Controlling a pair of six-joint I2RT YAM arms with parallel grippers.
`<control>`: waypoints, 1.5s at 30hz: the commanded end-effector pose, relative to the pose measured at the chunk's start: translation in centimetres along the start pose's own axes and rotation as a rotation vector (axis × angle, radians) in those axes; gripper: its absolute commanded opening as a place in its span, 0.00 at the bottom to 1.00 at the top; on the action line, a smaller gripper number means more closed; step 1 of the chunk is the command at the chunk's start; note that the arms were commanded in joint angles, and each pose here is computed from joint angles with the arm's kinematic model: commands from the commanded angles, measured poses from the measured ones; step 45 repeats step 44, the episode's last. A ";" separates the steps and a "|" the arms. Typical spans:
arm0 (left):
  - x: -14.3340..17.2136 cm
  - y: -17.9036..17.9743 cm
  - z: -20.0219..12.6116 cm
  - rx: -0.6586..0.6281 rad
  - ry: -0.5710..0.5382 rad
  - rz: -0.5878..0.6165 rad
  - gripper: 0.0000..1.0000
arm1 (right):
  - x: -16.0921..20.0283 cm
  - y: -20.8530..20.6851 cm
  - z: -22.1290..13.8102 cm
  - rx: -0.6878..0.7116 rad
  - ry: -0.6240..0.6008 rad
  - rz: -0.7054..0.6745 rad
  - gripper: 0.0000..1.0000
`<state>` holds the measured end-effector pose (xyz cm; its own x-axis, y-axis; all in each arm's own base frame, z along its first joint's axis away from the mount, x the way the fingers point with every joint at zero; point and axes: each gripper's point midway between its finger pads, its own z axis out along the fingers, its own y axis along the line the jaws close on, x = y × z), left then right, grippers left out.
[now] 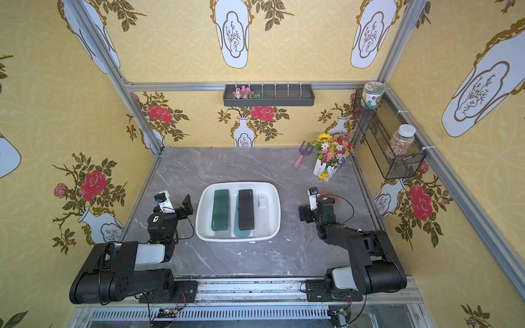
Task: Put the pencil case into the storage box
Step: Reset both arms
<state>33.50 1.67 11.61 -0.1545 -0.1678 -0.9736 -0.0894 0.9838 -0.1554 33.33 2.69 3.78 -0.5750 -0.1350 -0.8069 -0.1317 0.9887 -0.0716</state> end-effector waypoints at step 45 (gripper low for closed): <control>-0.4 0.1 -0.1 -0.004 -0.018 0.002 1.00 | -4.2 -3.3 -0.4 0.087 -0.235 0.134 0.97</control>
